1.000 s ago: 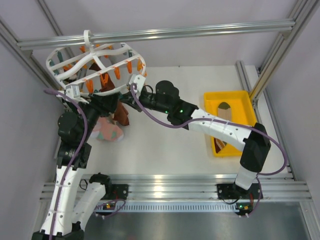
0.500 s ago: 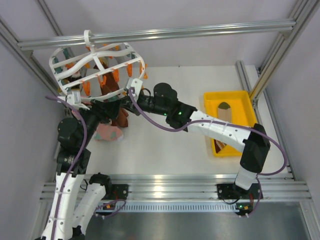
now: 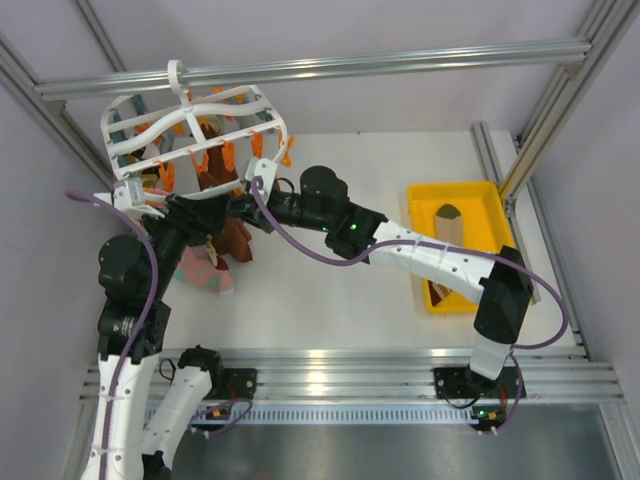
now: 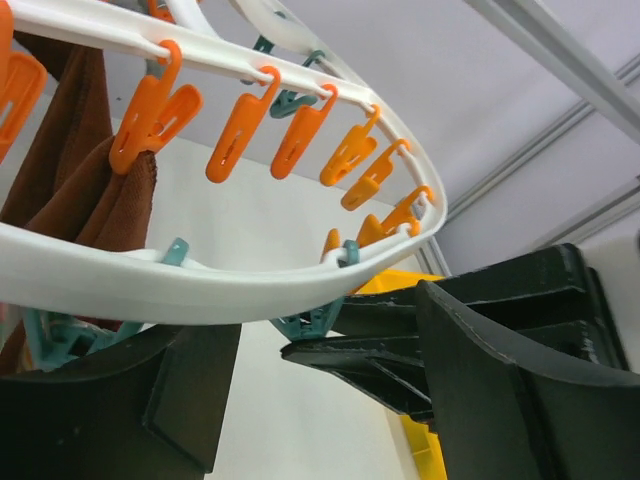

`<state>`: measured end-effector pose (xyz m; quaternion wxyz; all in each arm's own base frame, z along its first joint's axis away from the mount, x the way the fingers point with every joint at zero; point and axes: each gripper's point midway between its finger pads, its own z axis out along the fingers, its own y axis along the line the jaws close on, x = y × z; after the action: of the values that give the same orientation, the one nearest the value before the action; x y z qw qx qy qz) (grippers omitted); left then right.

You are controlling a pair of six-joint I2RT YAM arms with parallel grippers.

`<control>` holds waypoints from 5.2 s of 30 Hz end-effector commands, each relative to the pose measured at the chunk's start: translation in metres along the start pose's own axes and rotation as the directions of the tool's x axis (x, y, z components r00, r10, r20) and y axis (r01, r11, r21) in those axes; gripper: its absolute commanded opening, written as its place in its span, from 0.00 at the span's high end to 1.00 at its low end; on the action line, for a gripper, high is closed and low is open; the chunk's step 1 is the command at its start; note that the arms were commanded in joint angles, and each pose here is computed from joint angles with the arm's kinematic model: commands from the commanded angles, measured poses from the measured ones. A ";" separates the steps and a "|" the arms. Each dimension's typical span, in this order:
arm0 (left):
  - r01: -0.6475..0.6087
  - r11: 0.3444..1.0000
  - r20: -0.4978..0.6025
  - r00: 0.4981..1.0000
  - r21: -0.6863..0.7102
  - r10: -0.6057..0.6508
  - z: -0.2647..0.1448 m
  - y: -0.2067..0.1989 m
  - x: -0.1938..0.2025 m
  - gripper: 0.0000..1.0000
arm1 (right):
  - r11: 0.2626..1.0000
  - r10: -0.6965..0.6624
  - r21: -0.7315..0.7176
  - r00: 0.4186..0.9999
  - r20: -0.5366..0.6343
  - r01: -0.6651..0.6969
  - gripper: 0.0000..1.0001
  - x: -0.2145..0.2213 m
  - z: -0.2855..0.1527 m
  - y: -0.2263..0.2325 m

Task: Clip the socks to the hanger
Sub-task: Open the clamp at the hanger, then pick up the sock from the bin, then clamp the sock onto the hanger.

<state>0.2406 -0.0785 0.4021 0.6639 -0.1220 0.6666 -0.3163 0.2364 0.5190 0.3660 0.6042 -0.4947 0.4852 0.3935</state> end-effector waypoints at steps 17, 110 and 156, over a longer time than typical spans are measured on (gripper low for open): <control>-0.015 0.999 0.100 0.995 -0.032 0.018 0.015 0.008 -0.019 0.31 | 0.979 0.006 -0.206 0.995 0.098 0.014 1.00 -0.035 -0.005 0.062; -0.045 0.999 0.028 0.999 0.010 0.044 0.032 0.007 -0.004 1.00 | 0.908 -0.227 -0.378 0.543 -0.808 -0.182 0.92 0.324 -0.457 -0.046; 0.041 0.997 0.019 0.999 0.068 -0.042 0.032 0.000 0.006 1.00 | 0.655 0.755 0.129 0.647 -0.102 -0.744 1.00 0.022 -0.081 -0.034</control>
<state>0.2627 -0.0950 0.3971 0.6559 -0.1055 0.6579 -0.3547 0.2647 0.4115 0.2957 0.3386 -0.2625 0.7496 0.5045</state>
